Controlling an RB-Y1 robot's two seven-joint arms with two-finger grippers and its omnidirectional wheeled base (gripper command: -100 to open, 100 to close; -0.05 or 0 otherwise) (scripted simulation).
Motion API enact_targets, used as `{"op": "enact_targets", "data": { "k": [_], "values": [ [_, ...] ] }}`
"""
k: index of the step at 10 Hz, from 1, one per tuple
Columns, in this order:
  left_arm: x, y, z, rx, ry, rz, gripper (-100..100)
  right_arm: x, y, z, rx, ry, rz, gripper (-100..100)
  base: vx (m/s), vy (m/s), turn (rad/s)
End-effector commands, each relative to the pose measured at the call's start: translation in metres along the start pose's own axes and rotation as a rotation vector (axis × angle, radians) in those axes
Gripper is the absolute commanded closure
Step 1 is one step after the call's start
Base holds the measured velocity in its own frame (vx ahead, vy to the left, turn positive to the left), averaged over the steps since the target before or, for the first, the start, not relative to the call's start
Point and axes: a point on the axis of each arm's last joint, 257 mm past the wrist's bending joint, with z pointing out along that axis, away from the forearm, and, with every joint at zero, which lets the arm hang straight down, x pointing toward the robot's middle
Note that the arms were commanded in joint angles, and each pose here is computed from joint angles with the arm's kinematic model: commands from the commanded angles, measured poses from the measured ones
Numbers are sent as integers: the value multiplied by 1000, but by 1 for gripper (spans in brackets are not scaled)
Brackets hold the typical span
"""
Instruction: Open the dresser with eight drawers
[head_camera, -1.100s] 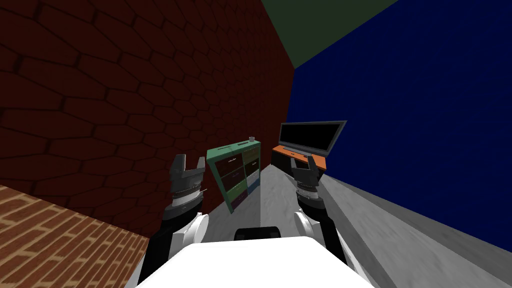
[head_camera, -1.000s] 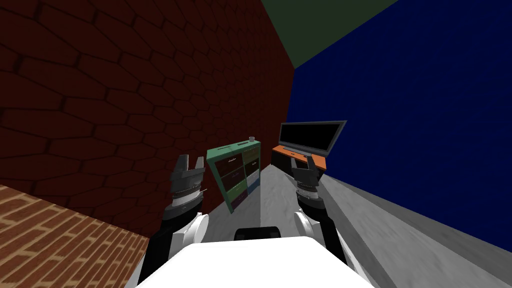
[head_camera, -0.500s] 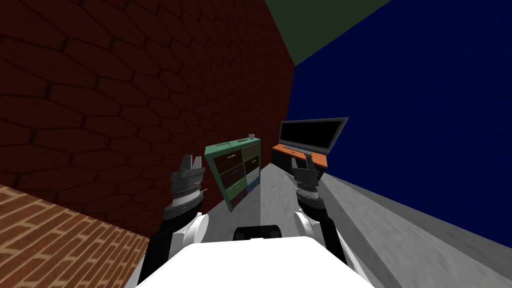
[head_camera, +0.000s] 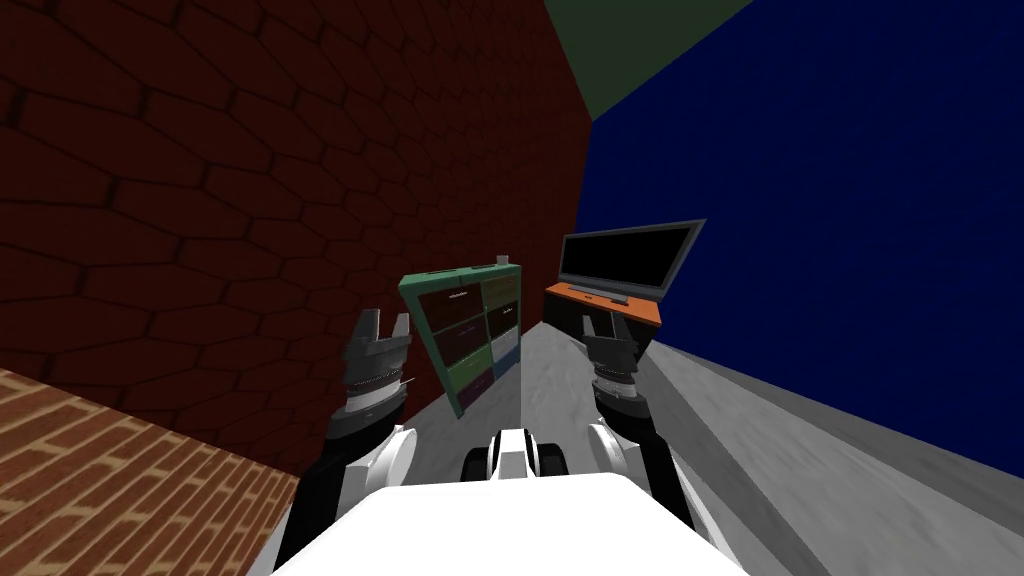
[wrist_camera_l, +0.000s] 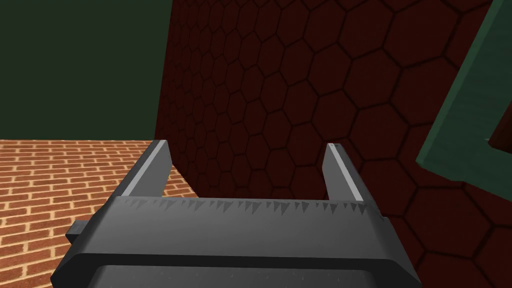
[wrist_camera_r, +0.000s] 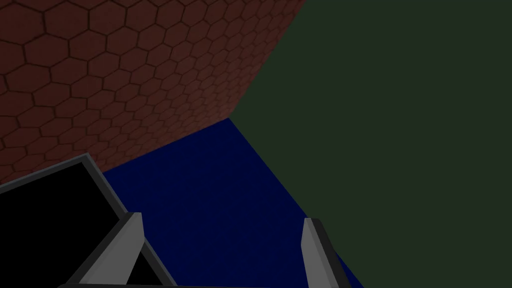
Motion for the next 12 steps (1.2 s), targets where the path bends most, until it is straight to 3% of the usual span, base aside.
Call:
{"op": "enact_targets", "data": {
  "k": [1,6,12],
  "values": [
    [9,8,-3,-7,69,11,-100,0,0,0,0,0,0,0,52,-40,18],
    [19,41,-15,-57,158,30,-100,0,0,0,0,0,0,0,75,-67,28],
    [13,100,-38,-162,195,49,-100,0,0,0,0,0,0,0,116,-111,41]
  ]
}}
